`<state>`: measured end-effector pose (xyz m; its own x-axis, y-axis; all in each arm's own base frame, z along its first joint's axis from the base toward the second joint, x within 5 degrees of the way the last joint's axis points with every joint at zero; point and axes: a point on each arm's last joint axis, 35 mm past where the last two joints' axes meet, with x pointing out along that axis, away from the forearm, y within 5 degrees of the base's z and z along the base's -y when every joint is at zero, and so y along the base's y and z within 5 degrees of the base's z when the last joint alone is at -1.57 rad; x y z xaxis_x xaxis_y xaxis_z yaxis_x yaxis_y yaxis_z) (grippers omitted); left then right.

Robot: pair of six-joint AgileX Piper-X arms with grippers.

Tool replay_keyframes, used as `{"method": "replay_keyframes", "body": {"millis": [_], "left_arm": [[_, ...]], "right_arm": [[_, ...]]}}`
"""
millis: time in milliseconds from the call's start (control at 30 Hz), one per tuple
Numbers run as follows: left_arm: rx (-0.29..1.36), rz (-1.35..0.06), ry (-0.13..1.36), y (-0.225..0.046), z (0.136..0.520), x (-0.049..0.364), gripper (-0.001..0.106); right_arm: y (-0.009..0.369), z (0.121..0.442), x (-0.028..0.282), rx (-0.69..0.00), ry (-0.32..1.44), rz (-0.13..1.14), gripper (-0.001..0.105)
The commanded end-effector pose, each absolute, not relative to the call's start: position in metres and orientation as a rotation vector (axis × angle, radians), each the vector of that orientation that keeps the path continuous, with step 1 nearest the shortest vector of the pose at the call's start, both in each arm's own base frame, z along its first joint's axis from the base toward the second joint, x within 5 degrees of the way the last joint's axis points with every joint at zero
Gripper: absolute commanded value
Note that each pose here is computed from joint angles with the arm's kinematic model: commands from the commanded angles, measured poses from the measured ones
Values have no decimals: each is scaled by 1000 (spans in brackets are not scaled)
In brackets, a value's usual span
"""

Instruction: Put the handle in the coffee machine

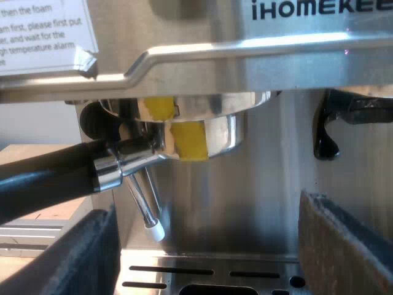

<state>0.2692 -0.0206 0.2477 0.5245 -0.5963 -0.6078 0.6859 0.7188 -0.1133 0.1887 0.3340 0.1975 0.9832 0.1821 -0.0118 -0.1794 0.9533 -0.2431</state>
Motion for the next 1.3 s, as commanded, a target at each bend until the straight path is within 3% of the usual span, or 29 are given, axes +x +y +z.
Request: {"method": "replay_keyframes", "body": {"millis": [33,700,1300], "left_arm": [[148,-785,598,-22,260,273,1],[160,-827,583,-20,260,271,1],[166,-898,431,-16,270,277,1]], "right_arm": [[335,204,191,-223,-27,187,63],[335,204,191,-226,-25,188,63],[335,204,191,-225,-23,188,63]]}}
